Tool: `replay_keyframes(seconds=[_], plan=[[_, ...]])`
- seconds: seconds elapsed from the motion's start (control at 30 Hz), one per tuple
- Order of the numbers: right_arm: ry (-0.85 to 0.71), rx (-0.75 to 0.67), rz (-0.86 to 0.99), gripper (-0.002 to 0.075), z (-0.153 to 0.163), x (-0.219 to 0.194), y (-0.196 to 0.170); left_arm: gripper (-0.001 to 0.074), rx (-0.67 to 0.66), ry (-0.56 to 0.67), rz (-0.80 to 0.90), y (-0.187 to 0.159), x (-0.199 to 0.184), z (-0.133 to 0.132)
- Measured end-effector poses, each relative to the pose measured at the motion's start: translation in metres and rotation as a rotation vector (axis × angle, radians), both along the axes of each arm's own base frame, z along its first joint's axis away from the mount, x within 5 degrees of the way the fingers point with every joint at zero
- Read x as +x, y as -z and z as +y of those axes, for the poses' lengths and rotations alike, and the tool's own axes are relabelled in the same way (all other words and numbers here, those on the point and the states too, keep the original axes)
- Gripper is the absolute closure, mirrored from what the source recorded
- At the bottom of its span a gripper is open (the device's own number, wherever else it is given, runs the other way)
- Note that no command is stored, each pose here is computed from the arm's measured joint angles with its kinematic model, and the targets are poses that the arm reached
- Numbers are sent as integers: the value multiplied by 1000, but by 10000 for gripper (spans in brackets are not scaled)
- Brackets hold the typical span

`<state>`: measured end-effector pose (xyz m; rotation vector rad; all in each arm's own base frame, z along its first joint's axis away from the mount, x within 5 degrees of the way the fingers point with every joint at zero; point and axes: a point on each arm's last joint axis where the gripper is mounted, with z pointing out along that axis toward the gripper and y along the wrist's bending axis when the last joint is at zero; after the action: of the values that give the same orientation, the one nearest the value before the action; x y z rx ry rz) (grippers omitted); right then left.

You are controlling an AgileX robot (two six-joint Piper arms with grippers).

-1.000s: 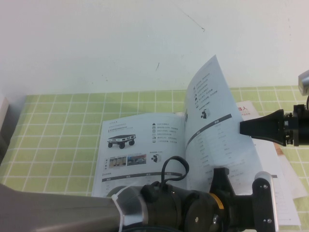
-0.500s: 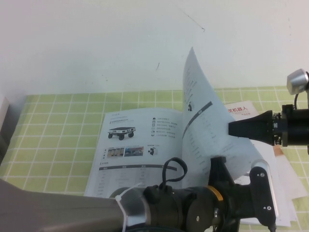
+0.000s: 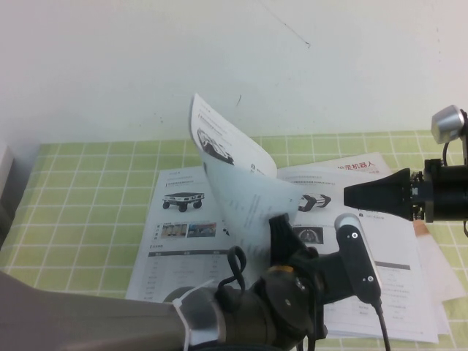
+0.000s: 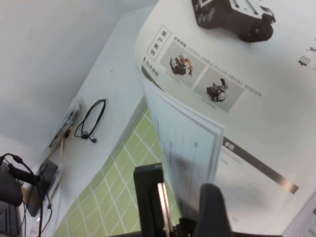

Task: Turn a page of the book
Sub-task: Open the closed book

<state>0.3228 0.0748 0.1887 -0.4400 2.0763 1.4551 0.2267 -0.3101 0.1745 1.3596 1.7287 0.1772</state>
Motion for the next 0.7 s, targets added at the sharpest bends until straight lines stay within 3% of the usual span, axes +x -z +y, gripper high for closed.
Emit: replay_keyframes(seconds=[0.1, 0.3, 0.47, 0.7], plan=[[5, -6, 0, 283, 0, 0, 0, 739, -1, -35, 17, 1, 0, 2], [86, -238, 27, 316, -10, 6, 20, 739, -18, -85, 56, 3, 0, 5], [159, -424, 54, 471, -22, 10, 34, 739, -33, -118, 83, 4, -1, 6], [189, -508, 84, 683, -28, 11, 44, 739, -30, -216, 84, 5, 2, 13]])
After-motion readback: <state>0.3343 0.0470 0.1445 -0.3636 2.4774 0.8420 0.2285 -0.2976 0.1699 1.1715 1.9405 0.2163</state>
